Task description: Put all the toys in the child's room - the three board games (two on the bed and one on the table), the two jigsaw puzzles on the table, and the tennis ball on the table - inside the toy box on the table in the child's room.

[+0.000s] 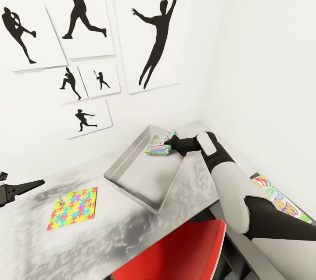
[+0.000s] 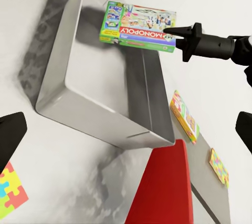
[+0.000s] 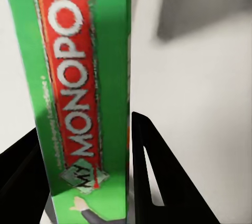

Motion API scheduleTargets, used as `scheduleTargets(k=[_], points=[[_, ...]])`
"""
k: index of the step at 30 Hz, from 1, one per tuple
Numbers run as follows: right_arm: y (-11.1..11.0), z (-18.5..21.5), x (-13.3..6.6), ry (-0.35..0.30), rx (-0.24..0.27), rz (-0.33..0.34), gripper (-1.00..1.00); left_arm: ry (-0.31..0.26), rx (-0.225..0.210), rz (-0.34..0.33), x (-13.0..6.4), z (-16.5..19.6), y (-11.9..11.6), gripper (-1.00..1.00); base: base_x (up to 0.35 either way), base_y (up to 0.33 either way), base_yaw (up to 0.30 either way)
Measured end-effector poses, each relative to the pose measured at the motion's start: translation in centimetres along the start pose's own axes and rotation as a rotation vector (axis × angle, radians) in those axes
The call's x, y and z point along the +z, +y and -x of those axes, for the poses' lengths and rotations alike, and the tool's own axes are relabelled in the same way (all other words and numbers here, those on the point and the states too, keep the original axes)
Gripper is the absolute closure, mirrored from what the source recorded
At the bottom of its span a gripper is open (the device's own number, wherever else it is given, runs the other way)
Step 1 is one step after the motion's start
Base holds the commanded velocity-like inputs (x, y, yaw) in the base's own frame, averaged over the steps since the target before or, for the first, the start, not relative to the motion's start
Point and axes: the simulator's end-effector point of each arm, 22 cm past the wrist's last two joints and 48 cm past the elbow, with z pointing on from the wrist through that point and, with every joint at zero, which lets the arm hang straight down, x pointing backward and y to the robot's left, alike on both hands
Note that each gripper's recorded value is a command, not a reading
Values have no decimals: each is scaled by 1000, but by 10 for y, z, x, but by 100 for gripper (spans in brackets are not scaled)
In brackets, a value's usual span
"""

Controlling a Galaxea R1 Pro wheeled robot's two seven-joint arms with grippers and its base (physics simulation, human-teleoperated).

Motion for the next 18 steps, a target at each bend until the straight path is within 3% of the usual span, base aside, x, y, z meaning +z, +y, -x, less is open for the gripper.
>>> scheduleTargets(k=[18], points=[[-4, 1, 2, -1, 3, -5, 100, 4, -4, 2, 1, -1, 2, -100, 0, 0, 0]])
